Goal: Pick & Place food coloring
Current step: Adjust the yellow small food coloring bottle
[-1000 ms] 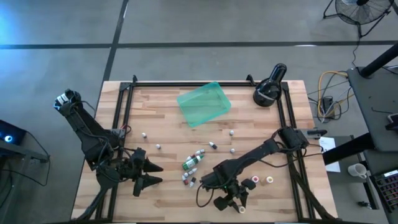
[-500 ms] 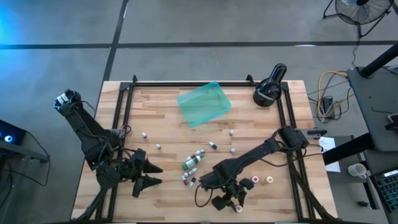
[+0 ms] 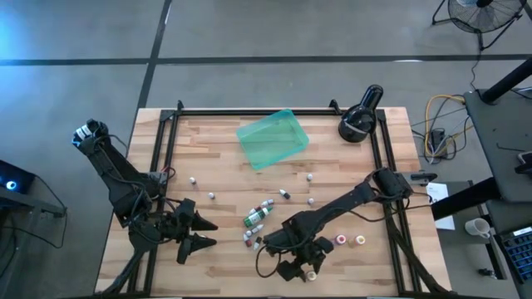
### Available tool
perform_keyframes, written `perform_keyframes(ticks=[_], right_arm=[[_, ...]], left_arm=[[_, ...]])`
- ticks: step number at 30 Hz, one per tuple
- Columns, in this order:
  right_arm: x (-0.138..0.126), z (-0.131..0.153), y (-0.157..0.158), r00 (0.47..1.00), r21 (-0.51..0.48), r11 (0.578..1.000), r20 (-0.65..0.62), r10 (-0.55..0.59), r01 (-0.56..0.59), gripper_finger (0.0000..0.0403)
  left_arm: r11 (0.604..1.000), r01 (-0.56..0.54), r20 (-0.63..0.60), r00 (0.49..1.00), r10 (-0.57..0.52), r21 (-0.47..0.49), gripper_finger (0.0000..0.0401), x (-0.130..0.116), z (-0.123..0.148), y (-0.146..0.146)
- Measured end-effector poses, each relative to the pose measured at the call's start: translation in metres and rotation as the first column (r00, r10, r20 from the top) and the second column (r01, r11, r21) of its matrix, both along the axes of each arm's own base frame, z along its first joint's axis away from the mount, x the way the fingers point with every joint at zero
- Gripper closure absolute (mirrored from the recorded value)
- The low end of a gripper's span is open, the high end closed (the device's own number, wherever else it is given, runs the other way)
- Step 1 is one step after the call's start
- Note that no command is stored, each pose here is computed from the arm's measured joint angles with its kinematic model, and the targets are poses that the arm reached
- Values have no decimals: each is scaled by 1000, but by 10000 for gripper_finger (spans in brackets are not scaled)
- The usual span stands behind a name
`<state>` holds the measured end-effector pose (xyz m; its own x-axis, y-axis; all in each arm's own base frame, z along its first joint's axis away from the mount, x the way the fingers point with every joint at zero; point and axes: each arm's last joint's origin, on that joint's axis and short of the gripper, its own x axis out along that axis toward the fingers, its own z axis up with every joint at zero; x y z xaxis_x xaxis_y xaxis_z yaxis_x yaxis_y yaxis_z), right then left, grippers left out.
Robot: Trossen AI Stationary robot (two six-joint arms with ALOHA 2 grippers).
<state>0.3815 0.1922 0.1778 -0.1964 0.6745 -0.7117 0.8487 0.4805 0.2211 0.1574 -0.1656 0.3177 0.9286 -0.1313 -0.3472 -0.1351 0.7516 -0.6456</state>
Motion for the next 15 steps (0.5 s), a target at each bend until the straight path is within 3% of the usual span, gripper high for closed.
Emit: perform_keyframes(ticks=[4,9,11,15], right_arm=[[-2,-2,-7,1000,-200,980,13,-10,12,170],[-3,7,-11,997,-364,931,75,21,8,169],[-1,9,-13,990,-450,893,127,54,9,170],[6,27,-17,955,-638,766,267,127,77,172]], left_arm=[[1000,0,0,1000,0,0,176,0,0,0],[1000,0,0,1000,0,0,176,0,0,0],[1000,1,0,1000,-1,-1,176,0,0,0],[1000,3,-4,1000,-3,-12,176,0,0,0]])
